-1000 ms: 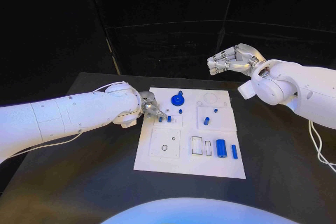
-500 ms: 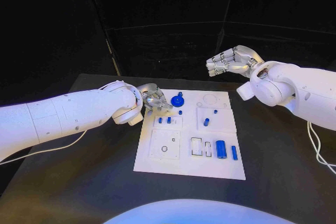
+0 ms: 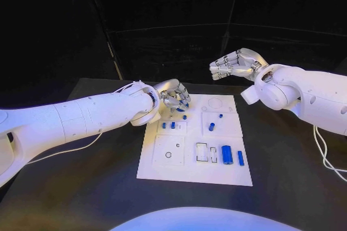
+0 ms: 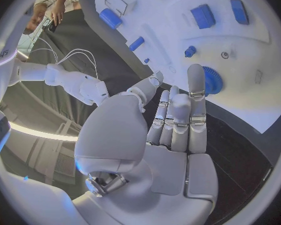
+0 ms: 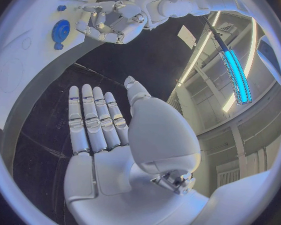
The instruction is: Assemble the parts on the task board
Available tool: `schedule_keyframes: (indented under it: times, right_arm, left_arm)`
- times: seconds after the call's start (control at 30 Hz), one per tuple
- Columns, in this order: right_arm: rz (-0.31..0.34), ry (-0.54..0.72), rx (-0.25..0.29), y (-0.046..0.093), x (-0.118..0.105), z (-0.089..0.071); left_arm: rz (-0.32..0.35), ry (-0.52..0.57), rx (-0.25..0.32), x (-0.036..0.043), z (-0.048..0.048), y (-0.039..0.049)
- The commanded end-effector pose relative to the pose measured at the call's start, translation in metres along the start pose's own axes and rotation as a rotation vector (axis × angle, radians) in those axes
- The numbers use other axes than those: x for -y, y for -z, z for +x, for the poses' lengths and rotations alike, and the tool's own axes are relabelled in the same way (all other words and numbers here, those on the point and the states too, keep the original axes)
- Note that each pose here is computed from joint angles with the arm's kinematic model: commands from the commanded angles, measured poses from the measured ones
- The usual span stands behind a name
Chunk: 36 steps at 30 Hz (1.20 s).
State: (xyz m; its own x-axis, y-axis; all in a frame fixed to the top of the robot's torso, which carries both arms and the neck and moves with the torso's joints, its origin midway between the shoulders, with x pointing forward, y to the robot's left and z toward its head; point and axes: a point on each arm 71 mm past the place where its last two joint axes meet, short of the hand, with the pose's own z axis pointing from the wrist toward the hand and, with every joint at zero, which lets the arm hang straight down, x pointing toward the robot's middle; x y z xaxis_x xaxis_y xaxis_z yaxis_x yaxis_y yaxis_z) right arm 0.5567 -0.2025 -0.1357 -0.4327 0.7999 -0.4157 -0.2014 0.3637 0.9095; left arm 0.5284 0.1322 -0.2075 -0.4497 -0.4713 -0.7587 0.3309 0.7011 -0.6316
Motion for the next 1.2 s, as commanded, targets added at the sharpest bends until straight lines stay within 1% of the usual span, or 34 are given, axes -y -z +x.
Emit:
schedule_keyframes:
  times: [0.03,0.17,0.33,0.47,0.77,1.2]
  right_arm:
    - [-0.014,-0.004,-0.007,-0.001,-0.003,0.001]
    - [-0.014,-0.005,-0.009,-0.001,-0.003,0.002]
    - [-0.015,-0.005,-0.013,-0.002,-0.003,0.003]
    - [-0.016,-0.005,-0.014,-0.002,-0.004,0.003]
    - [-0.018,-0.005,-0.015,-0.002,-0.004,0.004]
    - [-0.019,-0.004,-0.016,-0.003,-0.005,0.005]
  left_arm:
    - [0.096,-0.186,-0.039,0.0072,0.0043,-0.0043]
    - [0.083,-0.266,-0.085,0.0058,0.0095,-0.0094]
    - [0.064,-0.303,-0.135,0.0045,0.0143,-0.0130]
    - [0.058,-0.329,-0.159,0.0047,0.0170,-0.0145]
    - [0.043,-0.383,-0.184,0.0003,0.0199,-0.0185]
    - [0.028,-0.406,-0.200,-0.0012,0.0255,-0.0254]
